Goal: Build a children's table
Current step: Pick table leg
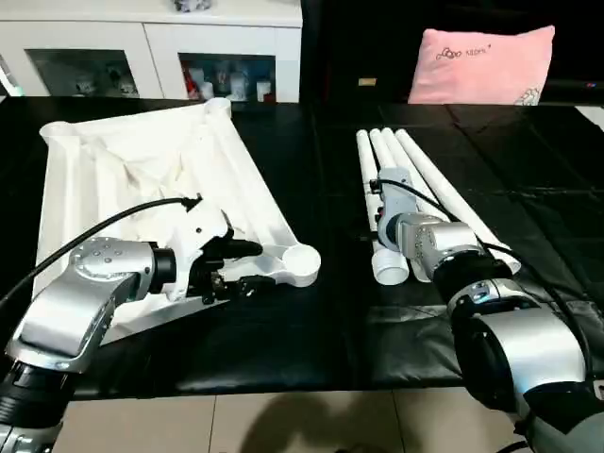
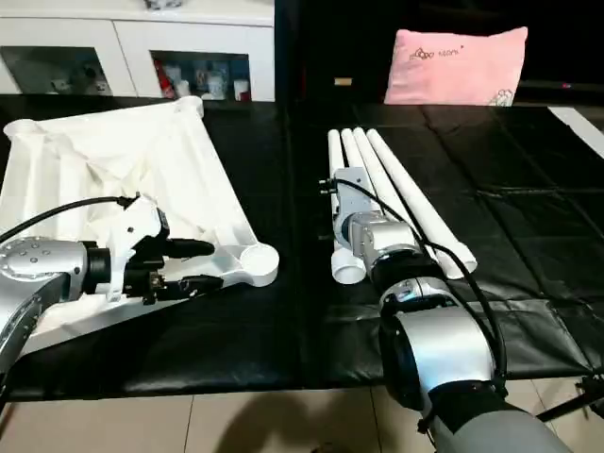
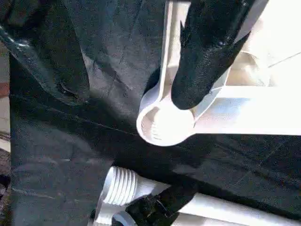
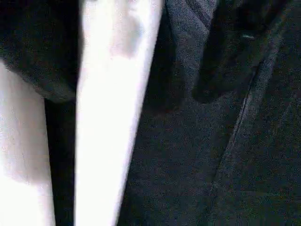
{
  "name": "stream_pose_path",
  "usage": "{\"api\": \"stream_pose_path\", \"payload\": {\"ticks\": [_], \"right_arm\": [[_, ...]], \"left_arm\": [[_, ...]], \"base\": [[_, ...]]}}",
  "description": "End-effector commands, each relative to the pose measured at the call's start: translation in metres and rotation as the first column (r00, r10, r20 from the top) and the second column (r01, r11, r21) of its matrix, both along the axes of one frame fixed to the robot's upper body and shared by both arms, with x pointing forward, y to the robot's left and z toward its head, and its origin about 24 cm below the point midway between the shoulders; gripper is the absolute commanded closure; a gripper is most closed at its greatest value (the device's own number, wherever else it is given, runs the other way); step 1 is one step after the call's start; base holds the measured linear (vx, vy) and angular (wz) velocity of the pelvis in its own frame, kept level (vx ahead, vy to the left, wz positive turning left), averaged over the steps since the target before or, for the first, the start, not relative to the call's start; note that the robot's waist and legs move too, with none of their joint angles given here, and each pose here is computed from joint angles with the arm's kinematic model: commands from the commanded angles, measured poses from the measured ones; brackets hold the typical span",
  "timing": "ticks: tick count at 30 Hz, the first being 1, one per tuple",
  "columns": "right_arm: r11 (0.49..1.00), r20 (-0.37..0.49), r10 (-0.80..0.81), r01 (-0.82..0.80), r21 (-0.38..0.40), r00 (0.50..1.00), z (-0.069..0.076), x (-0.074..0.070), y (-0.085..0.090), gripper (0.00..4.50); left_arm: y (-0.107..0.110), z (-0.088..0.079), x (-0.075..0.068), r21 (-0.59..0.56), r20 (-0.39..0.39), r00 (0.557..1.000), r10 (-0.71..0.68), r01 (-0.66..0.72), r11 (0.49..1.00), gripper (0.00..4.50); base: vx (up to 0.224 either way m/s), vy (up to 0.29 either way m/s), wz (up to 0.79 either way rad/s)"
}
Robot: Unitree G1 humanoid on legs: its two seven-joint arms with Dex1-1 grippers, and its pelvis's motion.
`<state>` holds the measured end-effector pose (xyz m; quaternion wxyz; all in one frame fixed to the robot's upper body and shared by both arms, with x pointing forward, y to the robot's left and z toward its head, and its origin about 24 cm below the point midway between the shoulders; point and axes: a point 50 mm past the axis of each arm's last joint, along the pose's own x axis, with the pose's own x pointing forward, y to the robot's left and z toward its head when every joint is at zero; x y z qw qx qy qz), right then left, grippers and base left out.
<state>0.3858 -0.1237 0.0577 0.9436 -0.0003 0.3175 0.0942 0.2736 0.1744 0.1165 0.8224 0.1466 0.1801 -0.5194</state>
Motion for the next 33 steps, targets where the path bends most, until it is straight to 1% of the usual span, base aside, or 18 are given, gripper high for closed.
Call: {"api": "stream_pose_path", "payload": {"ticks": [1, 3, 5, 9, 11, 13, 15, 16, 18, 19, 20, 23, 25, 26, 28, 31, 32, 33], "right_arm": [[1.000, -0.052, 0.001, 0.000, 0.022, 0.999, -0.008, -0.004, 0.003, 0.70], [1.000, -0.060, -0.002, 0.004, 0.025, 0.998, -0.010, -0.005, 0.002, 0.79], [0.999, -0.069, -0.007, 0.009, 0.036, 0.998, -0.013, -0.007, 0.002, 1.00], [0.999, -0.085, -0.013, 0.017, 0.045, 0.996, -0.014, -0.008, 0.001, 1.31], [0.999, -0.074, -0.006, 0.010, 0.052, 0.997, -0.013, -0.007, 0.001, 1.64], [0.997, -0.073, -0.004, 0.009, 0.075, 0.997, -0.012, -0.007, 0.002, 1.67], [0.999, -0.043, -0.002, 0.004, 0.054, 0.999, -0.011, -0.005, 0.002, 1.97], [0.998, -0.043, -0.011, 0.014, 0.065, 0.999, -0.011, -0.005, 0.003, 1.97], [0.997, -0.040, -0.008, 0.011, 0.075, 0.999, -0.011, -0.005, 0.003, 2.10], [0.995, -0.038, -0.006, 0.010, 0.104, 0.999, -0.010, -0.005, 0.003, 2.26], [0.995, -0.038, -0.006, 0.010, 0.104, 0.999, -0.010, -0.005, 0.003, 2.26], [0.992, 0.023, -0.041, 0.037, 0.123, 0.999, -0.007, -0.002, 0.003, 2.55], [0.992, 0.023, -0.041, 0.037, 0.123, 0.999, -0.007, -0.002, 0.003, 2.61], [0.985, 0.007, -0.046, 0.045, 0.165, 0.999, -0.007, -0.002, 0.005, 2.69], [0.983, 0.020, -0.056, 0.051, 0.175, 0.998, -0.005, -0.001, 0.006, 2.71], [0.982, 0.065, -0.066, 0.053, 0.184, 0.996, -0.001, 0.001, 0.007, 2.74], [0.981, 0.097, -0.067, 0.048, 0.188, 0.993, 0.002, 0.002, 0.010, 2.74], [0.980, 0.102, -0.063, 0.042, 0.194, 0.993, 0.003, 0.003, 0.011, 2.74]], "left_arm": [[-0.003, 0.000, -0.003, 0.012, 0.000, 1.000, -0.016, 0.016, 1.000, 1.30], [-0.003, -0.001, -0.004, 0.012, 0.000, 1.000, -0.015, 0.015, 1.000, 1.30], [-0.004, -0.002, -0.005, 0.012, -0.001, 1.000, -0.015, 0.015, 1.000, 1.30], [-0.004, -0.002, -0.004, 0.012, -0.001, 1.000, -0.016, 0.016, 1.000, 1.30], [-0.005, -0.002, -0.003, 0.012, 0.002, 1.000, -0.017, 0.017, 1.000, 1.30], [-0.006, -0.002, -0.003, 0.011, 0.004, 1.000, -0.018, 0.018, 1.000, 1.30], [-0.008, -0.001, -0.002, 0.009, 0.007, 1.000, -0.020, 0.020, 1.000, 1.30], [-0.008, -0.001, -0.001, 0.007, 0.008, 1.000, -0.020, 0.020, 1.000, 1.30], [-0.009, -0.001, -0.001, 0.007, 0.009, 1.000, -0.021, 0.021, 1.000, 1.30], [-0.010, -0.001, -0.001, 0.005, 0.011, 1.000, -0.022, 0.022, 1.000, 1.30], [-0.010, -0.001, -0.001, 0.005, 0.011, 1.000, -0.022, 0.022, 1.000, 1.30], [-0.011, -0.001, 0.000, 0.000, 0.011, 1.000, -0.021, 0.021, 1.000, 1.30], [-0.011, -0.001, 0.000, 0.000, 0.011, 1.000, -0.021, 0.021, 1.000, 1.30], [-0.011, -0.001, 0.000, -0.002, 0.010, 1.000, -0.019, 0.019, 1.000, 1.30], [-0.012, -0.002, -0.001, -0.002, 0.010, 1.000, -0.017, 0.017, 1.000, 1.30], [-0.012, -0.002, -0.001, -0.002, 0.008, 1.000, -0.017, 0.017, 1.000, 1.30], [-0.012, -0.002, 0.000, -0.003, 0.010, 1.000, -0.015, 0.015, 1.000, 1.30], [-0.013, -0.002, 0.000, -0.005, 0.012, 1.000, -0.013, 0.013, 1.000, 1.30]], "base": [[0.000, 0.000, 0.00], [0.000, 0.000, 0.00], [0.000, 0.000, 0.00], [0.000, 0.000, 0.00], [0.000, 0.000, 0.00], [0.000, 0.000, 0.00], [0.000, 0.000, 0.00], [0.000, 0.000, 0.00], [0.000, 0.000, 0.00], [0.000, 0.000, 0.00], [0.000, 0.000, 0.00], [0.000, 0.000, 0.00], [0.000, 0.000, 0.00], [0.000, 0.000, 0.00], [0.000, 0.000, 0.00], [0.000, 0.000, 0.00], [0.000, 0.000, 0.00], [0.000, 0.000, 0.00]]}}
